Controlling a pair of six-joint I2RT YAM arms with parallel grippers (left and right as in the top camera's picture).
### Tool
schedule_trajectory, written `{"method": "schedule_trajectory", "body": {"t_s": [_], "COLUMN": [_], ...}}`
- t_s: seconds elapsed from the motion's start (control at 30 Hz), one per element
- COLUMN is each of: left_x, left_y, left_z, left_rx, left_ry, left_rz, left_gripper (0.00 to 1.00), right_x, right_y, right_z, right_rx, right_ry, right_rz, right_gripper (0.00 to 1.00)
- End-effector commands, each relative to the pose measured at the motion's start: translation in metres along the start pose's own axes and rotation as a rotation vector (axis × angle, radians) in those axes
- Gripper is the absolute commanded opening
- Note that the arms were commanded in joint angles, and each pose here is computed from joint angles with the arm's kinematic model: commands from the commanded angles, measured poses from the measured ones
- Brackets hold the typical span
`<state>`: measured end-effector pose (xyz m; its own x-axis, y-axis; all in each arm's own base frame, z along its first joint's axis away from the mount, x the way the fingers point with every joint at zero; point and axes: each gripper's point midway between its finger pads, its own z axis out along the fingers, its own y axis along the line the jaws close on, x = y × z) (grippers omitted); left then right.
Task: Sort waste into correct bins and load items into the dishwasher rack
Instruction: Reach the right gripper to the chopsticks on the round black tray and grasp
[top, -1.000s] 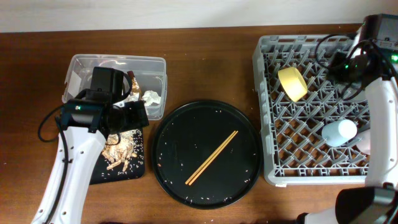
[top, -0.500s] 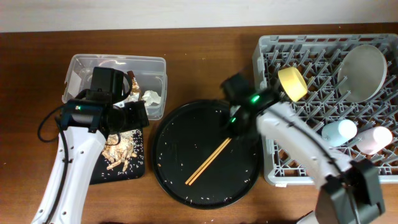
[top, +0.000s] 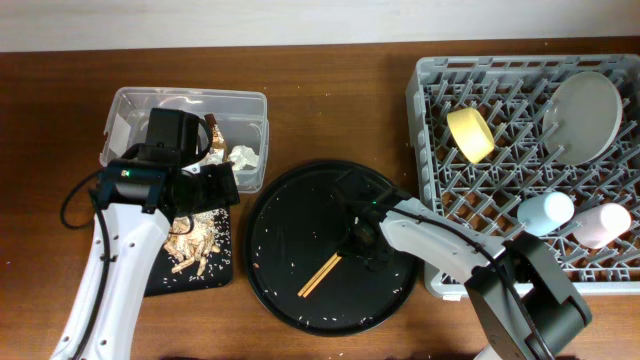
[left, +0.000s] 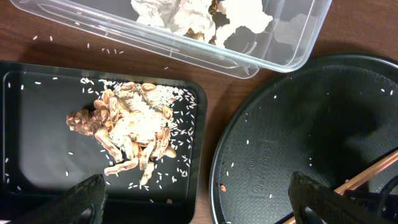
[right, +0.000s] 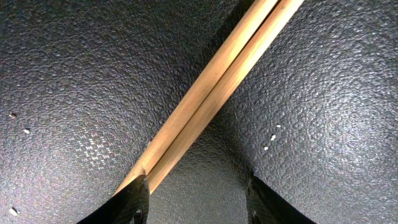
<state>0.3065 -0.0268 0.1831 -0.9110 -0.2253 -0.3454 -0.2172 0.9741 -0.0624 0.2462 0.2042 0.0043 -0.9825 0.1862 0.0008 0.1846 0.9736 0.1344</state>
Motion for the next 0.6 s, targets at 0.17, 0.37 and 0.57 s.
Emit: {"method": "schedule_trajectory", "body": {"t_s": [0.17, 0.37, 0.57], "left_x": [0.0, 0.0, 0.001], "left_y": [0.002, 0.002, 0.002], "left_z": [0.0, 0.0, 0.0], "left_rx": [-0.007, -0.008, -0.01], "left_ry": [-0.002, 0.0, 0.004], "left_rz": [-0.008, -0.008, -0.008], "left_gripper": [0.93, 0.93, 0.93], "right_x": [-0.004, -0.013, -0.015], "right_y": [-0.017, -0.025, -0.018], "right_z": [0.011, 0.01, 0.011], "right_rx": [0.096, 0.138, 0.107], "right_ry": [-0.035, -0.089, -0.093], "right_rz": [0.099, 0.121, 0.12], "right_gripper": [0.47, 0.47, 0.47]}}
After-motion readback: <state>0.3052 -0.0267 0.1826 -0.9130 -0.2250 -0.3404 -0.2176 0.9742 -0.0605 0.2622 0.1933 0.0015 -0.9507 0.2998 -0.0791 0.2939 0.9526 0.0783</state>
